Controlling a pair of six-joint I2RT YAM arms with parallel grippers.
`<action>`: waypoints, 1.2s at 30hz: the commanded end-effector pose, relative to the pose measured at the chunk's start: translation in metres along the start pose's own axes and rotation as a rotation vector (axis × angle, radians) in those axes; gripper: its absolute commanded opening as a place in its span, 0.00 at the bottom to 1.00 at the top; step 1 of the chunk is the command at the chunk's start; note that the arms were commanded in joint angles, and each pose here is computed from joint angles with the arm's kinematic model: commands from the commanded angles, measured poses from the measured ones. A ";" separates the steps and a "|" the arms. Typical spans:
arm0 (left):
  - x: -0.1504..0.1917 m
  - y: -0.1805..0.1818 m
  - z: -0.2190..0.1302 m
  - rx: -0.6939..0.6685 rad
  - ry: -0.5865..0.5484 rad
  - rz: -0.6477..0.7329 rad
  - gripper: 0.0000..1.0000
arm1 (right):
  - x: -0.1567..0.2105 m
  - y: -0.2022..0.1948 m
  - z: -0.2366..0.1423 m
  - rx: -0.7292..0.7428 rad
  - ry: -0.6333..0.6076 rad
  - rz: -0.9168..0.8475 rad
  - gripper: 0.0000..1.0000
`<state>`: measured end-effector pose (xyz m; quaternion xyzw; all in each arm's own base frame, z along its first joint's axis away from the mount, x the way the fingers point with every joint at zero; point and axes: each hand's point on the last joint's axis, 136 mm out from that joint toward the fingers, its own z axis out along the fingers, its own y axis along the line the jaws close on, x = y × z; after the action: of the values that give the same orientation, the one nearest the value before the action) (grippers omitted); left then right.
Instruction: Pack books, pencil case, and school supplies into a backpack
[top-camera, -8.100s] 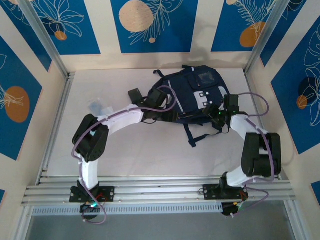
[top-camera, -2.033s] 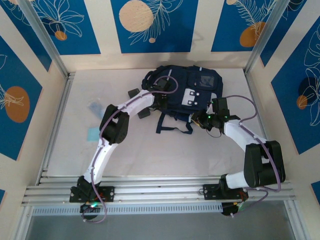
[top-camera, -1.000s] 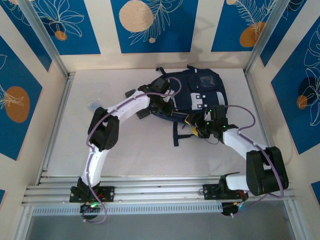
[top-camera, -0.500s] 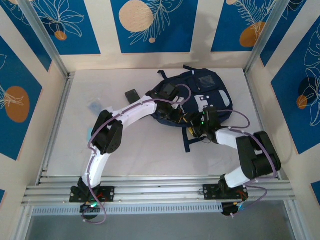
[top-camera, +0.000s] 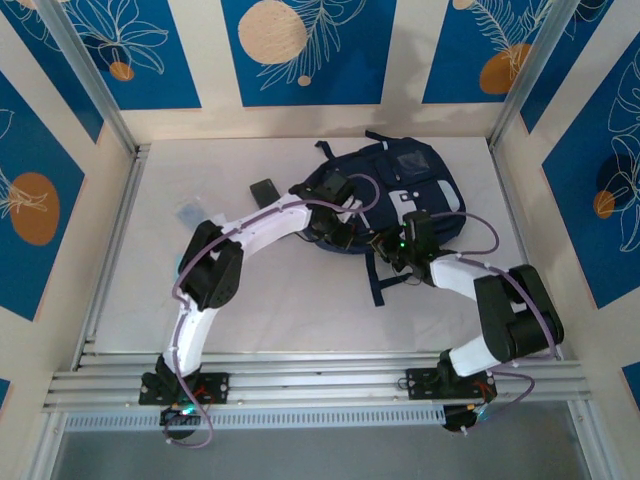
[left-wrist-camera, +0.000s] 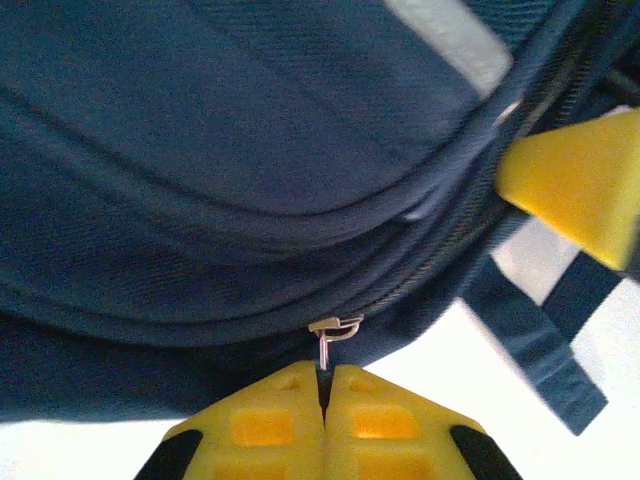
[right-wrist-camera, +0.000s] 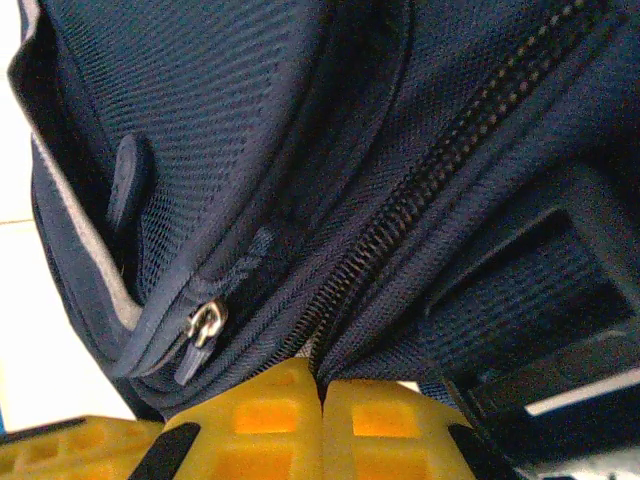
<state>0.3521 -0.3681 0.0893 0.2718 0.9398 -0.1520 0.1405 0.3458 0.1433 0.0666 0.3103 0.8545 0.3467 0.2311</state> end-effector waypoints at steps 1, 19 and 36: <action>0.009 0.055 -0.030 -0.173 0.013 -0.007 0.00 | -0.016 -0.002 -0.018 0.060 -0.043 -0.144 0.00; 0.014 0.054 -0.042 -0.054 -0.033 -0.033 0.00 | -0.082 0.000 -0.048 0.098 0.016 -0.399 0.00; -0.023 -0.058 -0.044 0.164 -0.108 0.029 0.00 | -0.070 0.020 -0.101 -0.003 0.025 -0.069 0.78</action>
<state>0.3319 -0.3907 0.1361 0.2885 0.9180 -0.2157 0.1658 0.3696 0.0479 0.1594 0.2435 0.8781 0.3109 0.2701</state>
